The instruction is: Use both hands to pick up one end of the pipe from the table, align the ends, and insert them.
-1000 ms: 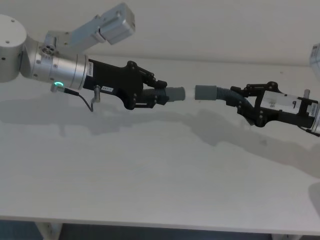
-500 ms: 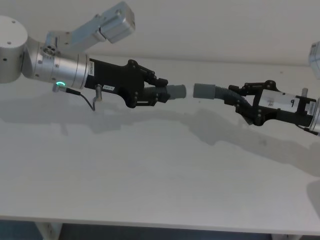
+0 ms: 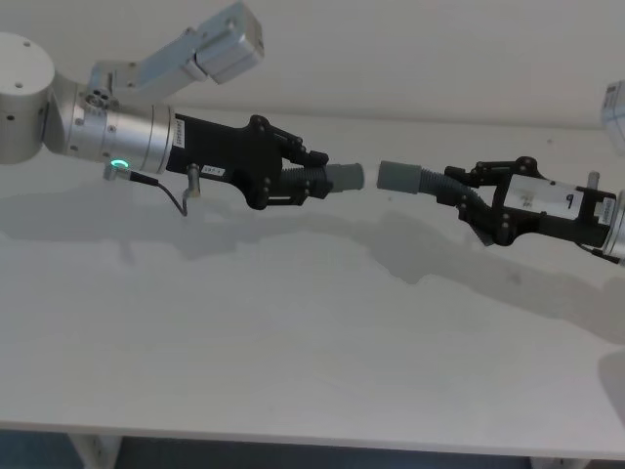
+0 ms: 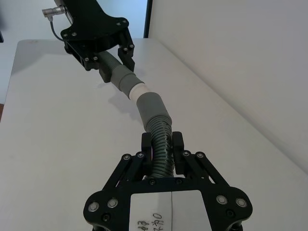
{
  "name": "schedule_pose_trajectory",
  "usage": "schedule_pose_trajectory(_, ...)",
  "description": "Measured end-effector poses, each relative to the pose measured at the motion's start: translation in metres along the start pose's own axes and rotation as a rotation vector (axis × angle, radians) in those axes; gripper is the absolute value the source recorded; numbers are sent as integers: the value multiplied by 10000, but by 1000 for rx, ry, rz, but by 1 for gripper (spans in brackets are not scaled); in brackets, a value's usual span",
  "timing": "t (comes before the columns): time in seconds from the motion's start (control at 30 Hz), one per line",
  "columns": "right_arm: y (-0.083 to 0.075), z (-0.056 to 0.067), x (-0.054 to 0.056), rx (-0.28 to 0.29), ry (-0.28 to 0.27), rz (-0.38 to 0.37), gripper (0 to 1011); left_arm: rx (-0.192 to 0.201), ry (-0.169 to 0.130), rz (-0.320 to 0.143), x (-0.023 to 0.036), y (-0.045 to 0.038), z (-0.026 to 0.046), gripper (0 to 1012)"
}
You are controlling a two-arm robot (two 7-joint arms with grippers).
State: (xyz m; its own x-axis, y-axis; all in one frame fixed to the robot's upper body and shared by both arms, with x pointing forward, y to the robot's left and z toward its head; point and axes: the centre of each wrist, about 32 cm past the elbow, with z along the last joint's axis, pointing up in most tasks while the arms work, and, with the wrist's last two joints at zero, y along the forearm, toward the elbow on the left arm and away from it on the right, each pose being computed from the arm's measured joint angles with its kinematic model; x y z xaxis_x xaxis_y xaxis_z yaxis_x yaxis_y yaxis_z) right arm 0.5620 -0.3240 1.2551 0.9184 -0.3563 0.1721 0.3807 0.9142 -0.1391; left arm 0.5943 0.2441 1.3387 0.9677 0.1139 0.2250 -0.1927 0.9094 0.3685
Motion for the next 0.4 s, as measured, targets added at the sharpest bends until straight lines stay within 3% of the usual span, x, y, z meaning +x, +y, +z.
schedule_pose_trajectory(0.4, 3, -3, 1, 1, 1, 2, 246, -2, 1, 2, 1, -2, -3, 345)
